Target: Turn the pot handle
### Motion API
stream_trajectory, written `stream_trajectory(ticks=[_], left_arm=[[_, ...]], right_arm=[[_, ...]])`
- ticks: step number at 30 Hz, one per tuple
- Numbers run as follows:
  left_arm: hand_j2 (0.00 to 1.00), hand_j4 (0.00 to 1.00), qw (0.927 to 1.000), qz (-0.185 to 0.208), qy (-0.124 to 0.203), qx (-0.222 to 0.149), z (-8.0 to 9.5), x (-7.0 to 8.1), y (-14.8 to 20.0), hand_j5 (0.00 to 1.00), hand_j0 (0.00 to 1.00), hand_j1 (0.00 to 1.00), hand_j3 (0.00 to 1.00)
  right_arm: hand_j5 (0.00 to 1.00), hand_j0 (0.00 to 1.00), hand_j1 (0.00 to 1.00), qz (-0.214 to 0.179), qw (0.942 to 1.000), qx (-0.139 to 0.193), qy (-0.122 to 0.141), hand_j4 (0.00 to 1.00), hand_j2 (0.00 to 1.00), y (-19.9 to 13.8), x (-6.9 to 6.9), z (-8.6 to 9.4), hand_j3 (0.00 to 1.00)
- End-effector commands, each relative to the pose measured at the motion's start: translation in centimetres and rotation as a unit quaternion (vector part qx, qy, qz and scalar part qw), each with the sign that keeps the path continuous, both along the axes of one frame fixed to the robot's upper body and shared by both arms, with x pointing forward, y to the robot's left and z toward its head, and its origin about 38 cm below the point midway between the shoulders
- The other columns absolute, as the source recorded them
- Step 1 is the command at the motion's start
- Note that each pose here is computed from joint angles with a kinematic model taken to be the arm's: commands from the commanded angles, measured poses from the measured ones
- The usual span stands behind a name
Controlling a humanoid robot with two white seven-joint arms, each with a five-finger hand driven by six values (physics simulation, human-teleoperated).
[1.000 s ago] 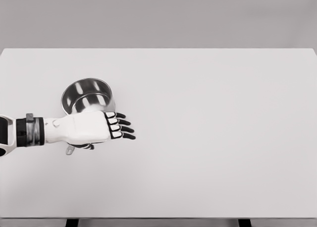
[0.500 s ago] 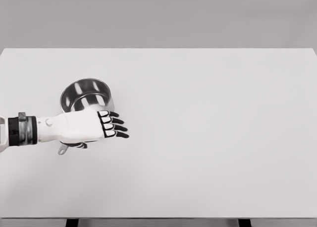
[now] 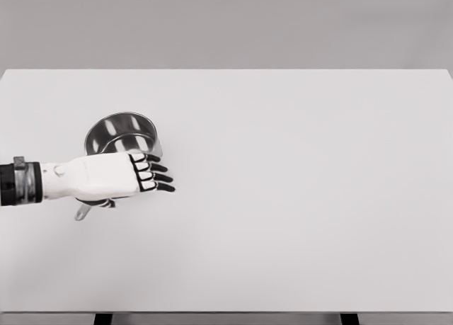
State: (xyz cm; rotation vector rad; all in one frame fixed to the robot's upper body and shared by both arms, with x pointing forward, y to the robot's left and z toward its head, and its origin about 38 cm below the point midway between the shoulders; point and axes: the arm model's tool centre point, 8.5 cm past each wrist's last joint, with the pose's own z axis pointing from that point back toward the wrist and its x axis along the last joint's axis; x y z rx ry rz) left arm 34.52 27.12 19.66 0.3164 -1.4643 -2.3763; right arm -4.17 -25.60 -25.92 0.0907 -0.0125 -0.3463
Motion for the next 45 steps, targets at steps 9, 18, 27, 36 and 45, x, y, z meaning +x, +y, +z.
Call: stream_trajectory(ticks=[9,18,27,36,45], left_arm=[[1.0,1.0,1.0,0.009,-0.004,0.003,0.6,0.1,0.8,1.0,1.0,1.0,1.0],[1.0,1.0,0.9998,0.016,-0.001,0.015,0.6,-0.1,1.7,1.0,1.0,1.0,1.0],[1.0,1.0,0.9997,0.018,-0.003,0.017,0.8,0.0,2.0,1.0,1.0,1.0,1.0],[1.0,1.0,0.9995,0.026,-0.002,0.015,0.8,-0.1,2.5,1.0,1.0,1.0,1.0],[1.0,1.0,0.9993,0.033,-0.01,0.016,1.4,0.0,3.0,1.0,1.0,1.0,1.0]], right_arm=[[1.0,1.0,1.0,0.0,1.0,0.0,0.0,1.0,1.0,0.0,0.0,0.0,1.0],[1.0,1.0,1.0,0.0,1.0,0.0,-0.001,1.0,1.0,0.0,0.0,0.0,1.0],[1.0,1.0,1.0,0.0,1.0,0.0,-0.001,1.0,1.0,0.0,0.0,0.0,1.0],[1.0,1.0,1.0,0.0,1.0,0.0,0.0,1.0,1.0,0.0,0.0,0.0,1.0],[1.0,1.0,1.0,0.0,1.0,0.0,-0.001,1.0,1.0,0.0,0.0,0.0,1.0]])
